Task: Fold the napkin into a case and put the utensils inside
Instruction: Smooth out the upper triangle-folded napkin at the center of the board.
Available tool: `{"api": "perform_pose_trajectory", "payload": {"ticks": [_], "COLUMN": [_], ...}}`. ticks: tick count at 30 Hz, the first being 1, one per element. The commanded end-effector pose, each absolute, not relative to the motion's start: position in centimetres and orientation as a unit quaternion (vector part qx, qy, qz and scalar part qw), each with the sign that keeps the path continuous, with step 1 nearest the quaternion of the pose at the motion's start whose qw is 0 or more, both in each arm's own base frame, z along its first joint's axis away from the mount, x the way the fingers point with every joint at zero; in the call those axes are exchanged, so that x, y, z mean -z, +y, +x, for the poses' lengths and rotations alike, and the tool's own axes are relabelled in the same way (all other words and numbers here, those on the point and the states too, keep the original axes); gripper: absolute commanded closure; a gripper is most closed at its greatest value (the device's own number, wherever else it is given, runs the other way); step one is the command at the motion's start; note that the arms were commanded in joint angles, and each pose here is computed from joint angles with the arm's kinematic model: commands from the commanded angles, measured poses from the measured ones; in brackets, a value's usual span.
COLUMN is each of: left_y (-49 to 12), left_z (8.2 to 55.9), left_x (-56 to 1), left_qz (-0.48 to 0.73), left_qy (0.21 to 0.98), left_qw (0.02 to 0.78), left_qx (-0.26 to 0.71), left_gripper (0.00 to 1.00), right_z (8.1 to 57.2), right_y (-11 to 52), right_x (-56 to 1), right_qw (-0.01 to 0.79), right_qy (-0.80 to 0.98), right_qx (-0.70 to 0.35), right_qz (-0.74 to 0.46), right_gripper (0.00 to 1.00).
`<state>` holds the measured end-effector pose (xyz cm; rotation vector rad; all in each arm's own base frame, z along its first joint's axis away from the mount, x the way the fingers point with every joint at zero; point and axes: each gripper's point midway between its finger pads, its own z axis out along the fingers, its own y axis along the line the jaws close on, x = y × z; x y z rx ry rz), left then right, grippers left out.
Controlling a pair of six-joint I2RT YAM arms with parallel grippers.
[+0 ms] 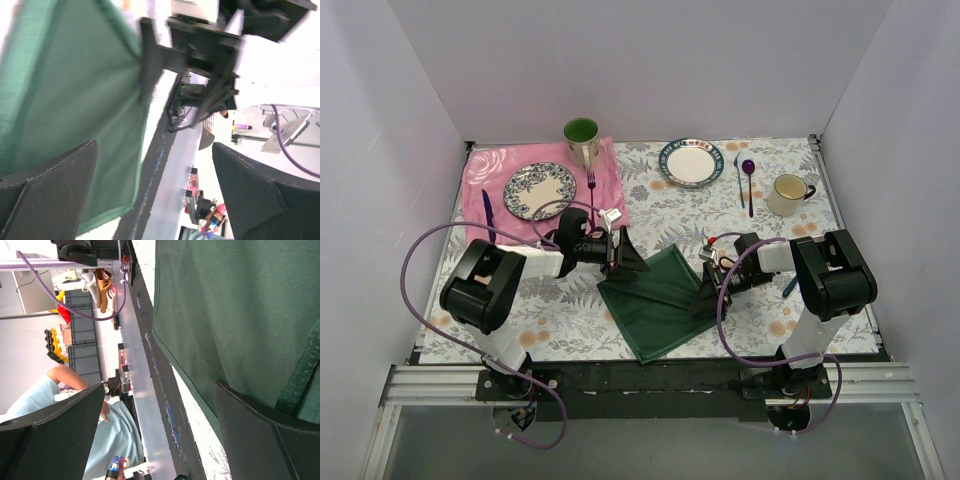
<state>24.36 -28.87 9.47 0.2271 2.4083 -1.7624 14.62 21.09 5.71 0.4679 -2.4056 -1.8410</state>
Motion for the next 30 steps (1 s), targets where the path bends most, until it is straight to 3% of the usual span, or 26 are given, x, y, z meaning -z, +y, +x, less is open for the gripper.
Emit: {"api": "perform_pose_trajectory", "payload": {"ticks": [1,9,20,25,30], "left_y": [-28.6,-27.0,-26.0,-26.9,-26.9], "left_z": [23.6,24.2,29.0,31.0,30.0], "left_x": [-12.0,-6.3,-2.6,-5.0,-10.3], "left_qz": [0.095,0.014,0.028,0.083,0.15], "left_qy": [0.799,0.835,0.863,0.848,0.822], "left_qw": [0.089,0.051,0.067,0.1,0.134], "left_qx": [0.586,0.548,0.5,0.513,0.532], "left_gripper": [0.02,0.02,0.02,0.02,0.02], "right_z": [14.9,14.7,13.4,13.2,15.4], "right_y": [20.6,20.4,21.5,24.3,25.1], "right_x": [-4.3,-3.5,-3.1,-6.1,-10.9], "right_qw": [0.028,0.035,0.05,0.027,-0.028], "right_qy": [-0.806,-0.813,-0.807,-0.776,-0.751], "right_qx": [0.567,0.56,0.565,0.581,0.598], "right_qz": [0.165,0.158,0.168,0.243,0.28], "right_gripper": [0.02,0.02,0.04,0.04,0.04]}}
